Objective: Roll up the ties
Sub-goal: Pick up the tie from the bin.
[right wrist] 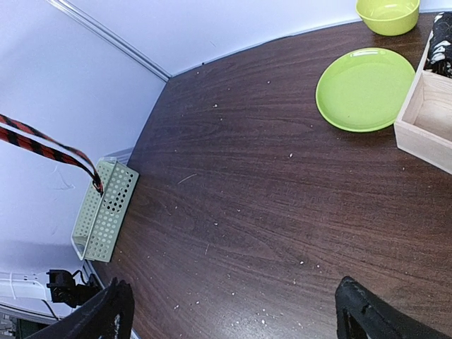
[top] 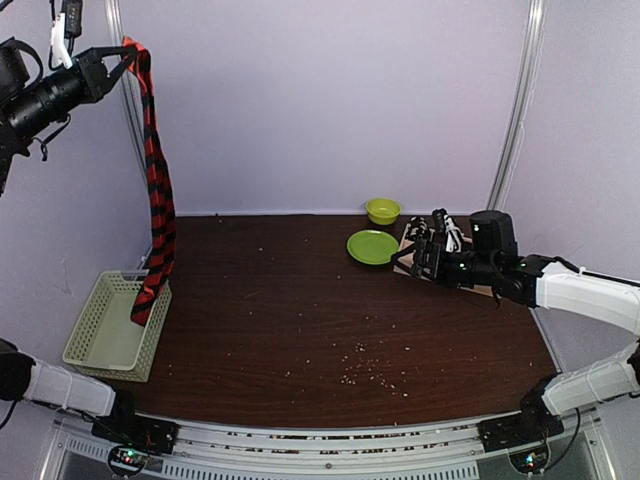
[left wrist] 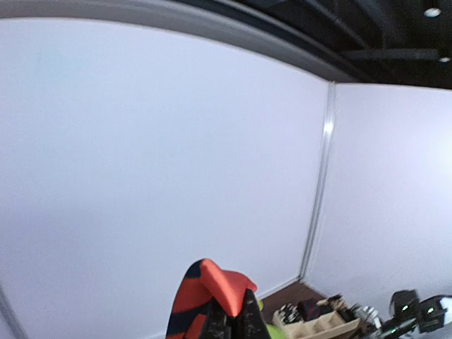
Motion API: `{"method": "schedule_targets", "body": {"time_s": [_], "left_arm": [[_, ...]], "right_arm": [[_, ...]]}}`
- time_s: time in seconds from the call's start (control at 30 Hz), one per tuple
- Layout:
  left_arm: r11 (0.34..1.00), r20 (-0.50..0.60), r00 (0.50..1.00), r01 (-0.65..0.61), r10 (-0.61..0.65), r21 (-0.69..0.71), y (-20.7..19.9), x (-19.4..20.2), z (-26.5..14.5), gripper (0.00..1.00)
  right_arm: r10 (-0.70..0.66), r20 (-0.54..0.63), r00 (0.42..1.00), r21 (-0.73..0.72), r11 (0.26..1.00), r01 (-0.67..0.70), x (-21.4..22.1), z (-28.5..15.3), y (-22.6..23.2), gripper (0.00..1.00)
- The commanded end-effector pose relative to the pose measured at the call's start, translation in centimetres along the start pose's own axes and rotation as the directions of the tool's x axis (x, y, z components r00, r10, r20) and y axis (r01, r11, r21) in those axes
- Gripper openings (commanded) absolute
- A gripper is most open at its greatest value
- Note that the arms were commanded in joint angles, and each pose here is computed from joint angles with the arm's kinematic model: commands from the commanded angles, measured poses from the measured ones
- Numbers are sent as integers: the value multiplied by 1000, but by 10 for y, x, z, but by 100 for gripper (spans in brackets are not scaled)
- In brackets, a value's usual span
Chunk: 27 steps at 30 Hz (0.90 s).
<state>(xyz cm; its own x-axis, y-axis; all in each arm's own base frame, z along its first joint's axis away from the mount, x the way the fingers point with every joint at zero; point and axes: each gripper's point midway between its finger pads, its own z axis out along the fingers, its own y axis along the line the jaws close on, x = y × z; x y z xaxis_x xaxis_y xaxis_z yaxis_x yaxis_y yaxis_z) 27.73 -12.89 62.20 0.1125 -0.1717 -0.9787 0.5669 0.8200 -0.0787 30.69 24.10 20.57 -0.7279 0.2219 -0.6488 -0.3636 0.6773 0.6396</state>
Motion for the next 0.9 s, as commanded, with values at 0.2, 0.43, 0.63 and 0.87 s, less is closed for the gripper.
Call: {"method": "schedule_targets", "body": {"time_s": [0.2,0.43,0.63,0.87], "left_arm": [[898,332,934,-30,-131,439,-103,-120,12,0],[827,418,868,-14,-269,562,-117,-150,3,0],[780,425,843,-11,-330,626,-139,-151,14,0],[795,509,796,-59,-328,604,-151,-161,10,0]], "right_arm": [[-10,26,1000,-24,1000,11,-4,-5,8,100],[-16,25,1000,-27,1000,17,-5,-5,9,100],[-13,44,999,-100,995,17,-7,2,22,100],[-76,66,995,-228,970,90,4,33,81,100]]}}
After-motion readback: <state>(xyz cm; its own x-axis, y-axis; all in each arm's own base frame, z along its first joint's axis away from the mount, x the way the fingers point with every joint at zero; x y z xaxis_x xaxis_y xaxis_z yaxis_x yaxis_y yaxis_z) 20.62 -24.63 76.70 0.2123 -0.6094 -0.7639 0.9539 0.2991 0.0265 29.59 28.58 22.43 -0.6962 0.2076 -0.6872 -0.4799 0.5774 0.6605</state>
